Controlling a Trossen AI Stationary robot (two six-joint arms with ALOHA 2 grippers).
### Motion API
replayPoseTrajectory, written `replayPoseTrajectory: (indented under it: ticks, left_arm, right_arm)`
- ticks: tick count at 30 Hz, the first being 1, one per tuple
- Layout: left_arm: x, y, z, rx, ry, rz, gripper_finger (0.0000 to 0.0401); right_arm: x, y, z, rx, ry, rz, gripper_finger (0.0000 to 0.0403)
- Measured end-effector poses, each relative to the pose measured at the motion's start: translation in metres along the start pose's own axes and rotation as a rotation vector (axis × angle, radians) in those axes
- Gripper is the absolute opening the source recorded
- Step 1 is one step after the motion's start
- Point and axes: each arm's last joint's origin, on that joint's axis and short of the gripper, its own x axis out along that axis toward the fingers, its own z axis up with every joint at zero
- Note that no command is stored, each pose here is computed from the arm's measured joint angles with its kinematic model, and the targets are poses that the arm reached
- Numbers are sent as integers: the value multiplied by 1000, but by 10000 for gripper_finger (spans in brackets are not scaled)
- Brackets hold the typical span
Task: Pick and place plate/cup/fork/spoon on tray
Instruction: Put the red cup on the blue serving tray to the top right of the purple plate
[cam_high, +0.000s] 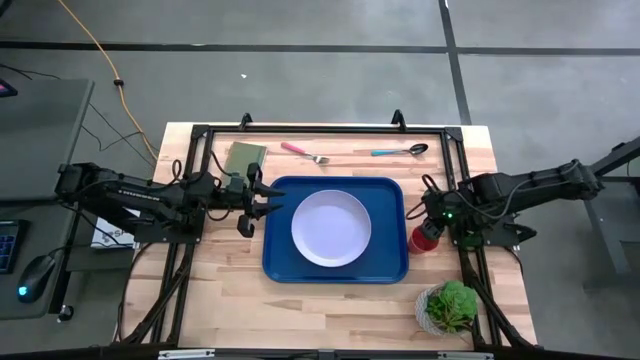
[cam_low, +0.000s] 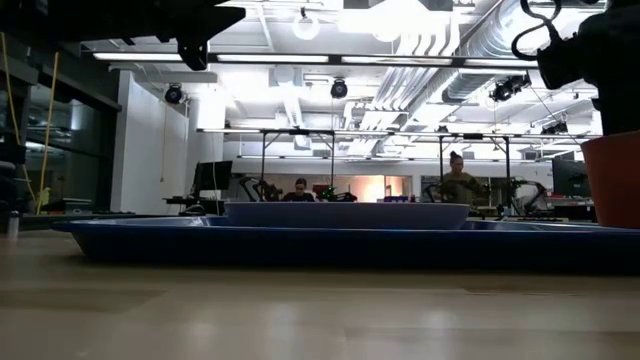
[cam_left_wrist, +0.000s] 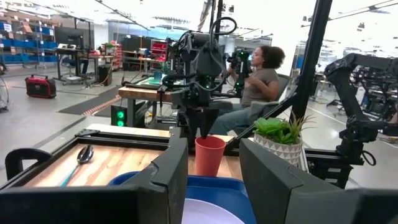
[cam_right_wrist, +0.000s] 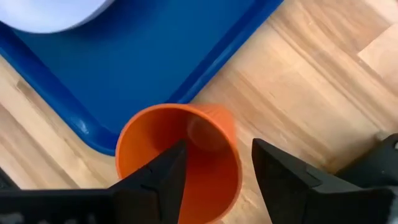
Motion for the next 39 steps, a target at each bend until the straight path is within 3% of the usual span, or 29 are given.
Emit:
replayPoseTrajectory:
  ticks: [8, 26, 31, 36, 39]
  left_arm:
    - [0, 0, 0, 0, 0, 0, 124]
    - [0, 0, 0, 6, 0, 0, 124]
    - [0, 0, 0, 11, 0, 0, 124]
    - [0, 0, 0, 43, 0, 0, 124]
    - [0, 0, 0, 45, 0, 0, 124]
  right_arm:
    - [1, -1, -1, 3, 41, -12, 174]
    - [27, 12, 0, -104, 155, -181, 167]
    - [33, 16, -1, -120, 170, -202, 120]
    - [31, 17, -2, -117, 209, -171, 18]
    - [21, 22, 0, -106, 213, -144, 15]
